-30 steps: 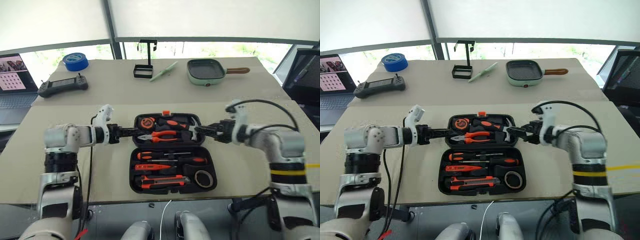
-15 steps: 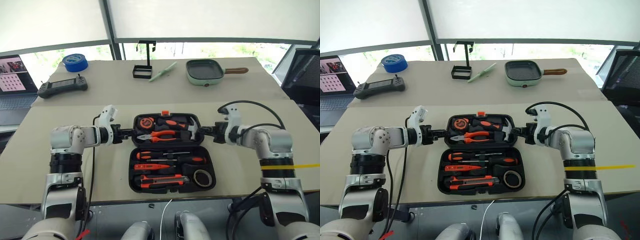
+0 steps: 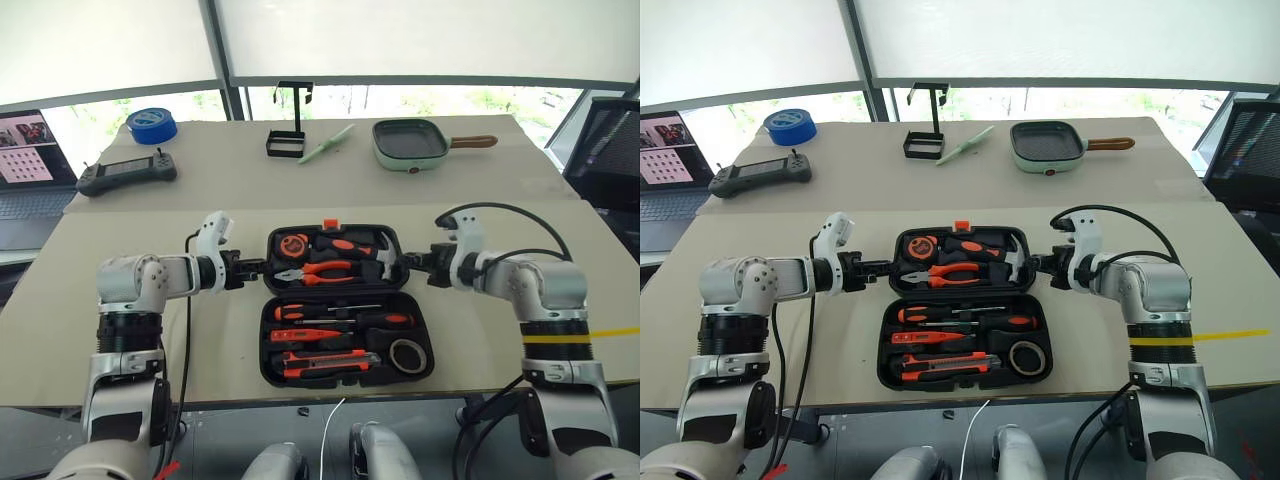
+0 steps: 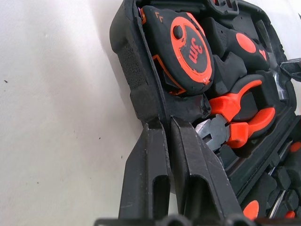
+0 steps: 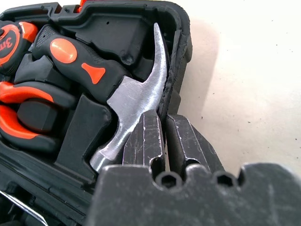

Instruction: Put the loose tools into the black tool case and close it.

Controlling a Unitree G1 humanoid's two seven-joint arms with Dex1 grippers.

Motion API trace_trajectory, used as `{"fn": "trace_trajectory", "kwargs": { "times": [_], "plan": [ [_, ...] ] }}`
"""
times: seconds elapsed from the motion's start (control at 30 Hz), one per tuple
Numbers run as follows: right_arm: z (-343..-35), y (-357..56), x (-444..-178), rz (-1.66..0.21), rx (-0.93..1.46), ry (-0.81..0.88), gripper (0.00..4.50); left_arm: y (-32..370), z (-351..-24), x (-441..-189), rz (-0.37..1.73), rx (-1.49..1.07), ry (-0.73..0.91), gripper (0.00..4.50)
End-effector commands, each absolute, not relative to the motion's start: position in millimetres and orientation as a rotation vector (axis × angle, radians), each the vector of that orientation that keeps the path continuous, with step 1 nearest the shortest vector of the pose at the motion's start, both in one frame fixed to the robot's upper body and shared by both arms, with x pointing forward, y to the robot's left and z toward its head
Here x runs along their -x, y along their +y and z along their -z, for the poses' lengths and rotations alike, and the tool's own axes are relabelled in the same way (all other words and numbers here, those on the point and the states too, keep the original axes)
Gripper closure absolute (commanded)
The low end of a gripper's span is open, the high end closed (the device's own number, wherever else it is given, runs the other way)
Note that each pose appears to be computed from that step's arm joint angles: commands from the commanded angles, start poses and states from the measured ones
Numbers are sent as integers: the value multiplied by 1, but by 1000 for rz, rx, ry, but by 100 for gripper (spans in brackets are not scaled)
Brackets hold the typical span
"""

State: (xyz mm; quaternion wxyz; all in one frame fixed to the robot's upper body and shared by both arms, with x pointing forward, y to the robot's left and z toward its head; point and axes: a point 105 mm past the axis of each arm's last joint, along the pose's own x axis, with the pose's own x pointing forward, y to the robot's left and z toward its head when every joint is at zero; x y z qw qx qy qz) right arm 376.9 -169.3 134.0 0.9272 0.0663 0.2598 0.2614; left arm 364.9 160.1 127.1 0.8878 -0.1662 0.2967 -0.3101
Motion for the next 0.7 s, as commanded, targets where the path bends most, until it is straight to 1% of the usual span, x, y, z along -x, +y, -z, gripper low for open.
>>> {"fn": "trace_trajectory", "kwargs": {
  "times": [0.03, 0.1, 0.2, 0.33, 0.43, 0.57, 0.6, 0.7],
  "plan": [
    [-169, -163, -391, -533, -119, 370, 434, 141, -165, -373, 735, 260, 375, 447],
    [-180, -162, -399, -512, -133, 312, 434, 138, -180, -378, 729, 266, 287, 447],
    [-193, -163, -409, -472, -146, 241, 434, 133, -197, -384, 737, 192, 155, 447],
    [-201, -168, -415, -425, -130, 155, 434, 130, -201, -383, 744, 48, 22, 447],
    [-201, -169, -411, -425, -75, 88, 434, 129, -191, -376, 747, -57, -27, 447],
    [-181, -173, -398, -384, 15, 19, 434, 127, -163, -359, 736, -207, -62, 447],
    [-177, -174, -394, -368, 27, -7, 434, 129, -157, -357, 714, -224, -70, 447],
    [-176, -171, -376, -359, 93, -131, 434, 138, -142, -350, 640, -282, -94, 447]
  ]
}}
